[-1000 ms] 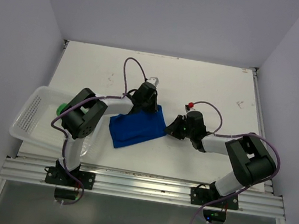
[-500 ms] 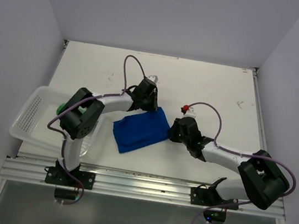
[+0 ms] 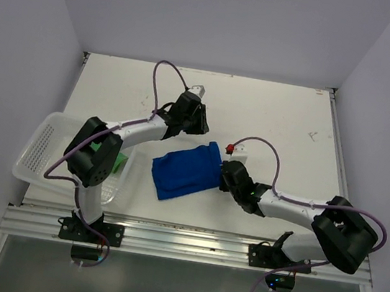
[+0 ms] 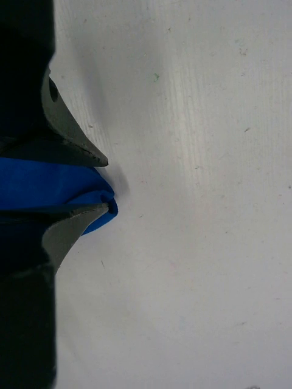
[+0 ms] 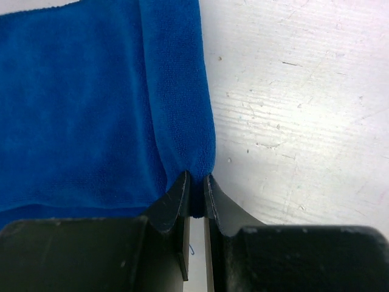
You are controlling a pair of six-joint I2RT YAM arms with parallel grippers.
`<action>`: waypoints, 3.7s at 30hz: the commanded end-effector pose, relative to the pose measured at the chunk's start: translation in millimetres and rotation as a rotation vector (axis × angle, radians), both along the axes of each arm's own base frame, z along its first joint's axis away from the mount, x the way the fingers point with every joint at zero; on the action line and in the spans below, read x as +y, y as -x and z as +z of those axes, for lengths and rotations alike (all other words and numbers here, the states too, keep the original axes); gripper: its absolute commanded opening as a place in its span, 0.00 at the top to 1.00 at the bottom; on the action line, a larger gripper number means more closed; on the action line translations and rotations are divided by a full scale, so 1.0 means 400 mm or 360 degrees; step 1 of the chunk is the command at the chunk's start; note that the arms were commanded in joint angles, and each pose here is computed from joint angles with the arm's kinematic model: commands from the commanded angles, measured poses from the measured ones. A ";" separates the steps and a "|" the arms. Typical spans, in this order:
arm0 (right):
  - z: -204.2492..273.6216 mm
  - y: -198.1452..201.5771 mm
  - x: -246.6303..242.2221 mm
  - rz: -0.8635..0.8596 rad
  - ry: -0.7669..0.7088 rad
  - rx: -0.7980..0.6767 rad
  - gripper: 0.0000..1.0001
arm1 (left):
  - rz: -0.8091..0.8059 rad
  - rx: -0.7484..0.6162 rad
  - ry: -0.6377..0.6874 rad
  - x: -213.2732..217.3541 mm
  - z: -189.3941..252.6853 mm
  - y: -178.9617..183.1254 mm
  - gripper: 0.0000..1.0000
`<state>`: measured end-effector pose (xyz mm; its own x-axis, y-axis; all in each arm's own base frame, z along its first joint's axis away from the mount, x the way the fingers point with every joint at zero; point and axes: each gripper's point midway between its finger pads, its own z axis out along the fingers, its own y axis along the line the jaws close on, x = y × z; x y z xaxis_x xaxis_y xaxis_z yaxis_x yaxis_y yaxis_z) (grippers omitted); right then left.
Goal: Roll the towels
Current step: Roll the towel
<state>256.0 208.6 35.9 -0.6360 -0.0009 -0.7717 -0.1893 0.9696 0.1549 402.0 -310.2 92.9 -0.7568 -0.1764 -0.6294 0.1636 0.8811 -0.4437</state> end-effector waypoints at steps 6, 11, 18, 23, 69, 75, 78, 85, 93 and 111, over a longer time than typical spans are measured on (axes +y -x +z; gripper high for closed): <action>0.064 0.006 0.028 0.0055 0.0346 -0.0275 1.00 | -0.0024 -0.0099 0.0139 -0.015 0.129 -0.004 0.66; 0.092 0.012 0.037 0.0034 0.0615 -0.0425 1.00 | -0.0026 -0.0085 0.0137 -0.009 0.127 0.005 0.65; 0.089 0.043 0.100 0.0123 0.0985 -0.0512 1.00 | -0.0026 -0.0079 0.0150 -0.001 0.130 0.014 0.65; 0.060 0.049 0.110 0.0158 0.1228 -0.0508 1.00 | -0.0018 -0.0087 0.0148 0.012 0.135 0.016 0.65; -0.140 0.099 0.232 0.0740 0.1882 -0.0261 1.00 | -0.0455 0.0143 0.0200 -0.050 -0.022 0.220 0.71; -0.146 0.104 0.233 0.0735 0.1809 -0.0227 1.00 | -0.0410 0.0198 0.0067 -0.019 -0.083 0.222 0.71; -0.146 0.103 0.229 0.0726 0.1782 -0.0218 1.00 | -0.0387 0.0209 0.0019 -0.006 -0.111 0.222 0.71; -0.112 0.089 0.233 0.0711 0.1727 -0.0248 1.00 | -0.0341 0.0274 -0.0043 0.032 -0.180 0.215 0.71; -0.025 0.074 0.228 0.0532 0.1551 -0.0380 0.84 | -0.0298 0.0270 -0.0070 0.041 -0.191 0.199 0.71; 0.116 0.133 0.197 0.0363 0.0803 -0.0360 0.62 | -0.0287 0.0215 -0.0031 0.046 -0.167 0.200 0.71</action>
<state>209.8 280.6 67.8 -0.3616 -0.6637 -0.6548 -0.3839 0.7460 -0.5441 319.9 -310.4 36.4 -0.8609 -0.0218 -0.5084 0.2802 0.8137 -0.5093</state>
